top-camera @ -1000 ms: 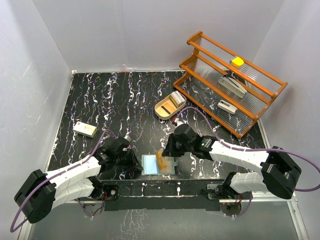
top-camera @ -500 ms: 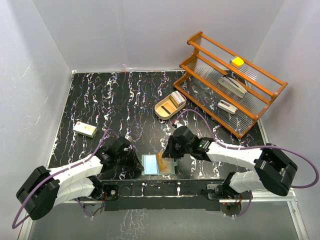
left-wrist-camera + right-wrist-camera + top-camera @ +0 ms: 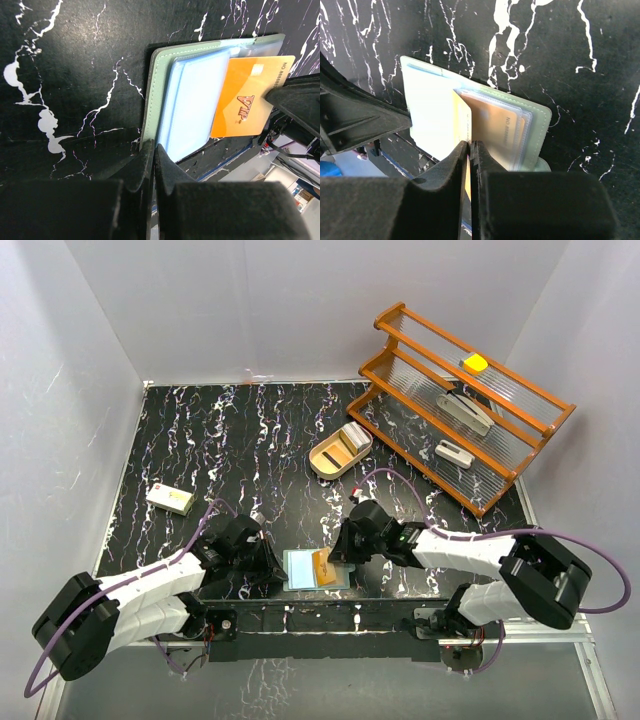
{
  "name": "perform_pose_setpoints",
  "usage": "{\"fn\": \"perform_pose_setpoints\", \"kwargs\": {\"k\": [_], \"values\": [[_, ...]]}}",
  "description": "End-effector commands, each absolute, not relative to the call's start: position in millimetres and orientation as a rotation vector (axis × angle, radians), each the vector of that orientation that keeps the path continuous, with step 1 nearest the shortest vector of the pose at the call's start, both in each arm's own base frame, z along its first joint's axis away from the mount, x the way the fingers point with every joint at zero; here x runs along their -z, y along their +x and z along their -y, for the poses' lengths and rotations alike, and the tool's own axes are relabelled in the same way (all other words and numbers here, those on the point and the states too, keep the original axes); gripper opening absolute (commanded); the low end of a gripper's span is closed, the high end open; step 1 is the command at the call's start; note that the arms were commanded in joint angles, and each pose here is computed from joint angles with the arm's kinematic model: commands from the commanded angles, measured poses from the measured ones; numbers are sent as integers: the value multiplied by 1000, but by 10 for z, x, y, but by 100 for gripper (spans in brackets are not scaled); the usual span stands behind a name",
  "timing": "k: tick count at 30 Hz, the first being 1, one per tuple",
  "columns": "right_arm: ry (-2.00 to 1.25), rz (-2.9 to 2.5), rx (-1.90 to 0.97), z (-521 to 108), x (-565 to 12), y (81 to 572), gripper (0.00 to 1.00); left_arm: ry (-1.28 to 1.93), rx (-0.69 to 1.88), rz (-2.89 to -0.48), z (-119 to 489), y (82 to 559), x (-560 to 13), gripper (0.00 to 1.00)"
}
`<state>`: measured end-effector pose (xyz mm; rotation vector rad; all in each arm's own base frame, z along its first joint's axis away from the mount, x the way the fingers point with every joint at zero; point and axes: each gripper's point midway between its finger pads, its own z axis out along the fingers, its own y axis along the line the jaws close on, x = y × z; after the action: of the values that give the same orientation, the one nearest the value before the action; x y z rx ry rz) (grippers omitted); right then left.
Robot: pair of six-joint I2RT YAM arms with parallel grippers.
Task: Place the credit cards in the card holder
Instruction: Insert the credit card into the card holder.
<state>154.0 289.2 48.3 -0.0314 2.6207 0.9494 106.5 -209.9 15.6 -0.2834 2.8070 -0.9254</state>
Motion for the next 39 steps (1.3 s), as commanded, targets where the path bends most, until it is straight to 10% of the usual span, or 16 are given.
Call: {"fn": "perform_pose_setpoints", "kwargs": {"k": [1, 39], "values": [[-6, -2591, -959, -2900, -450, 1594, 6, -300, 887, -2854, 2019, 958, -45, 0], [98, -2594, -1008, -2960, -317, 1586, 7, -359, 972, -2837, 2054, 906, -55, 0]]}}
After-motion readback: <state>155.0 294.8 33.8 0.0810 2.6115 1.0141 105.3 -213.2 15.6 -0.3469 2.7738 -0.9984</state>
